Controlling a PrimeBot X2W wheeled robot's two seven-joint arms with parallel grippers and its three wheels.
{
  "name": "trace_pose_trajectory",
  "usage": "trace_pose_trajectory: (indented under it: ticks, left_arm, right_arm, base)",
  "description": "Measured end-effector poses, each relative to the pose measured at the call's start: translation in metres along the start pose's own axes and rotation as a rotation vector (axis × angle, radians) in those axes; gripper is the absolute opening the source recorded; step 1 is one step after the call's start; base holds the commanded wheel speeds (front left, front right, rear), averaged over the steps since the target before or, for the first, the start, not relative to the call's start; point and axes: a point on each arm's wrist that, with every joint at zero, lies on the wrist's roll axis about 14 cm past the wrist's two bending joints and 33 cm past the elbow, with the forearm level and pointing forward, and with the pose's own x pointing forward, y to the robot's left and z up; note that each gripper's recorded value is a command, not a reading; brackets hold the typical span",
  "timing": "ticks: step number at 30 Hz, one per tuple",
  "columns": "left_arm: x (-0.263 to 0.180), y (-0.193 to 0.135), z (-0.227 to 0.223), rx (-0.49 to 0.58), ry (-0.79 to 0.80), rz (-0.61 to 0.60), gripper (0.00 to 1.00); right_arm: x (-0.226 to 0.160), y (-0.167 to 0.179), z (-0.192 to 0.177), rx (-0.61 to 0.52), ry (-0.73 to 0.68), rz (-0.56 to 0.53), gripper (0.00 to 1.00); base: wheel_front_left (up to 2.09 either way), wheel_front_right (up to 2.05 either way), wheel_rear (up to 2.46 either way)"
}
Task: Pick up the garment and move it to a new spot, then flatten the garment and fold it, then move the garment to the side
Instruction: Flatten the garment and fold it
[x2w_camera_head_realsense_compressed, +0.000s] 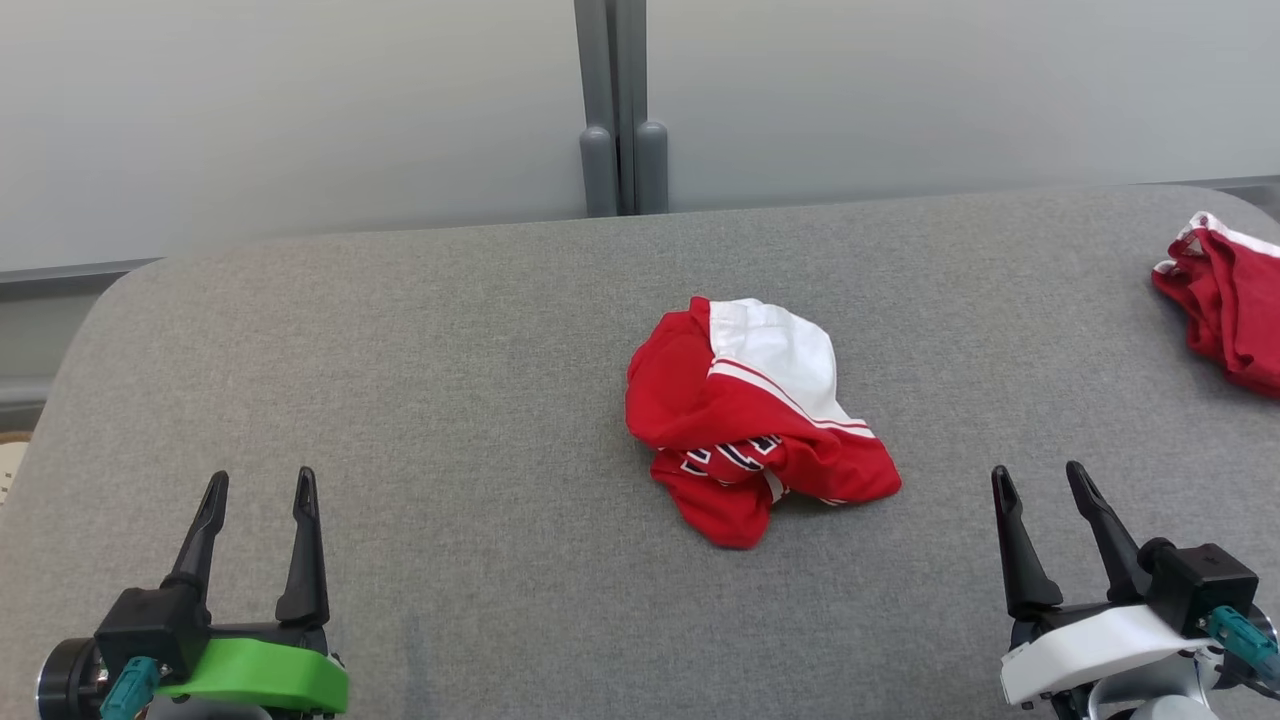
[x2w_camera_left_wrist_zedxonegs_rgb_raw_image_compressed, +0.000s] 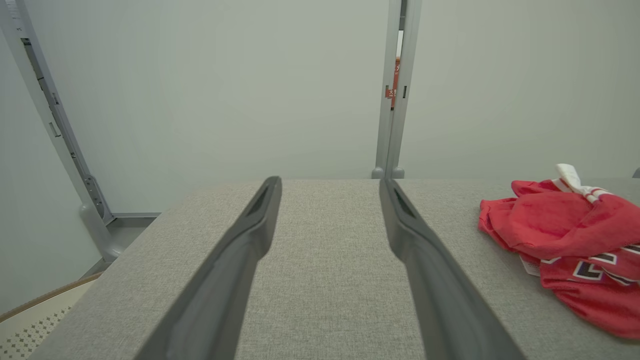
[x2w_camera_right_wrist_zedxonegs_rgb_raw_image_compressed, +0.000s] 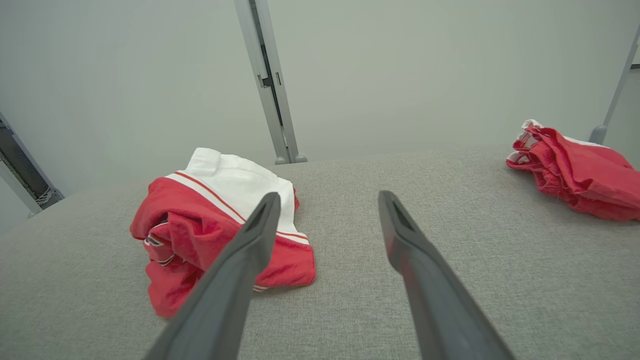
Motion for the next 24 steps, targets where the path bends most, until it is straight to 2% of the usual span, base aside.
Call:
trace_pose_trajectory:
  ticks: [15, 24]
  left_arm:
    - [0.0, 0.002, -0.004, 0.006, 0.014, 0.006, 1.0]
    - [0.008, 0.0, -0.009, 0.004, 0.024, 0.005, 1.0]
  right_arm:
    - [0.006, 0.001, -0.003, 0.001, 0.008, 0.004, 1.0]
    - [0.053, 0.02, 0.011, -0.049, -0.019, 0.09, 1.0]
  base:
    - [0.0, 0.0, 0.0]
    - [0.0, 0.0, 0.0]
